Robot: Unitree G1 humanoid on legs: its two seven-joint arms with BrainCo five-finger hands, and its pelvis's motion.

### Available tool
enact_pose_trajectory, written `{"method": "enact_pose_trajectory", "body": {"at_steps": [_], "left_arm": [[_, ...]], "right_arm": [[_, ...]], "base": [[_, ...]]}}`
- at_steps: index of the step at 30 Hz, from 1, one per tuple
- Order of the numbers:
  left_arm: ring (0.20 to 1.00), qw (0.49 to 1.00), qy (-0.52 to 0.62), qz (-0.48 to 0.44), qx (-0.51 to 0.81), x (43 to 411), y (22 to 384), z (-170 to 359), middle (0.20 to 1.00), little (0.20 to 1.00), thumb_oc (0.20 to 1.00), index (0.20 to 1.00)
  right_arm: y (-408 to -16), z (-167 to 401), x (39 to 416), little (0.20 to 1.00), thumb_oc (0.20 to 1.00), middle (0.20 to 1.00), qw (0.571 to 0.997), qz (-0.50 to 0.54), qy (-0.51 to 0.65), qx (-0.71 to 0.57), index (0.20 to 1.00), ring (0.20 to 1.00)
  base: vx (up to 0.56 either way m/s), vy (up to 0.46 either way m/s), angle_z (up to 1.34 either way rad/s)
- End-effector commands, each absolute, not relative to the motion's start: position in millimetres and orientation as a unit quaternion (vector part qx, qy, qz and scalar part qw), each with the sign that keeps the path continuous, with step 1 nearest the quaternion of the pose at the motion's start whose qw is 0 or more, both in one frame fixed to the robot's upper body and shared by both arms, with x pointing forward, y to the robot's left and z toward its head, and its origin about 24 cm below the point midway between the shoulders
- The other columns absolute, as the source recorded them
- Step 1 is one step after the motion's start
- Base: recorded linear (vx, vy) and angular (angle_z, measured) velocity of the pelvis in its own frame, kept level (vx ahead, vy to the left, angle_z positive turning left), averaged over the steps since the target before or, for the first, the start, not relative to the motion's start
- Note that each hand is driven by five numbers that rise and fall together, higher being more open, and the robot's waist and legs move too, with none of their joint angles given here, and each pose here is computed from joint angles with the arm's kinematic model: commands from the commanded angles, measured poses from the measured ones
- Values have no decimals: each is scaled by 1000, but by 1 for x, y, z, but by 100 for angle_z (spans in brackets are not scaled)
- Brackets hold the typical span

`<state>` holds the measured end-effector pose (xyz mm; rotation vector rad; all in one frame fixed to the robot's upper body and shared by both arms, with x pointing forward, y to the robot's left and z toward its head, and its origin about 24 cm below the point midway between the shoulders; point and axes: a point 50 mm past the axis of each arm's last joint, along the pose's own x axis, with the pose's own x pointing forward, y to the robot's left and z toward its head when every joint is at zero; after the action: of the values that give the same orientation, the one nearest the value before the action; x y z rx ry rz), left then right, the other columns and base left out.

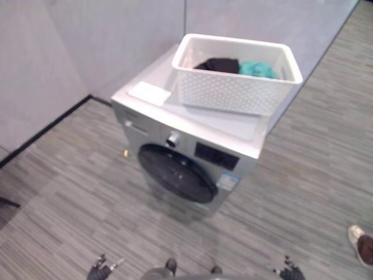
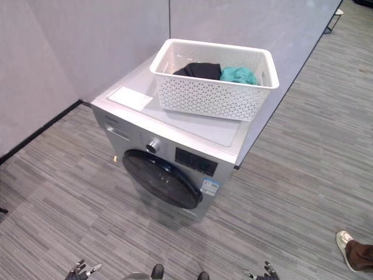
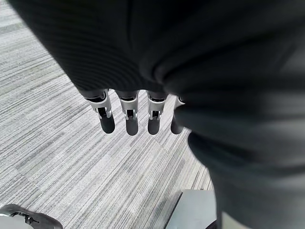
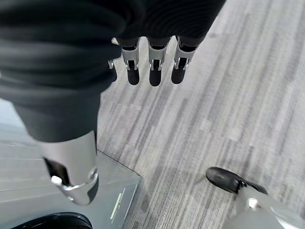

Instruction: Grab the laundry basket,head to the washer,open it,put in the laundry and shut it.

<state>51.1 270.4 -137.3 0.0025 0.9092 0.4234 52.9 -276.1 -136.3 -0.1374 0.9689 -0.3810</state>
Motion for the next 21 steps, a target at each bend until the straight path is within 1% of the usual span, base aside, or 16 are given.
{"method": "enact_pose_trajectory", "body": {"at_steps": [1, 3, 4, 11, 18, 21], "left_arm": [[1000, 873, 437, 217, 5, 46, 276, -137, 1000, 1000, 1000, 1000], [1000, 874, 435, 217, -1, 48, 275, -137, 1000, 1000, 1000, 1000], [1000, 927, 326, 181, -48, 137, 256, -113, 1000, 1000, 1000, 1000], [1000, 921, 341, 179, -55, 130, 252, -118, 1000, 1000, 1000, 1000], [1000, 919, 352, 171, -51, 126, 249, -121, 1000, 1000, 1000, 1000], [1000, 917, 357, 171, -49, 123, 249, -122, 1000, 1000, 1000, 1000]], "right_arm": [[-292, -130, 47, 1000, 1000, 1000, 864, -207, 456, -61, 1000, 1000], [-291, -132, 45, 1000, 1000, 1000, 860, -216, 460, -45, 1000, 1000], [-264, -130, 109, 1000, 1000, 1000, 894, -130, 427, -26, 1000, 1000], [-264, -135, 98, 1000, 1000, 1000, 885, -136, 446, -22, 1000, 1000], [-258, -135, 101, 1000, 1000, 1000, 889, -113, 443, -27, 1000, 1000], [-252, -134, 106, 1000, 1000, 1000, 893, -89, 440, -44, 1000, 1000]], "base": [[0, 0, 0], [0, 0, 0], [31, -23, -1], [72, -40, -2], [32, -14, 12], [17, -6, 5]]}}
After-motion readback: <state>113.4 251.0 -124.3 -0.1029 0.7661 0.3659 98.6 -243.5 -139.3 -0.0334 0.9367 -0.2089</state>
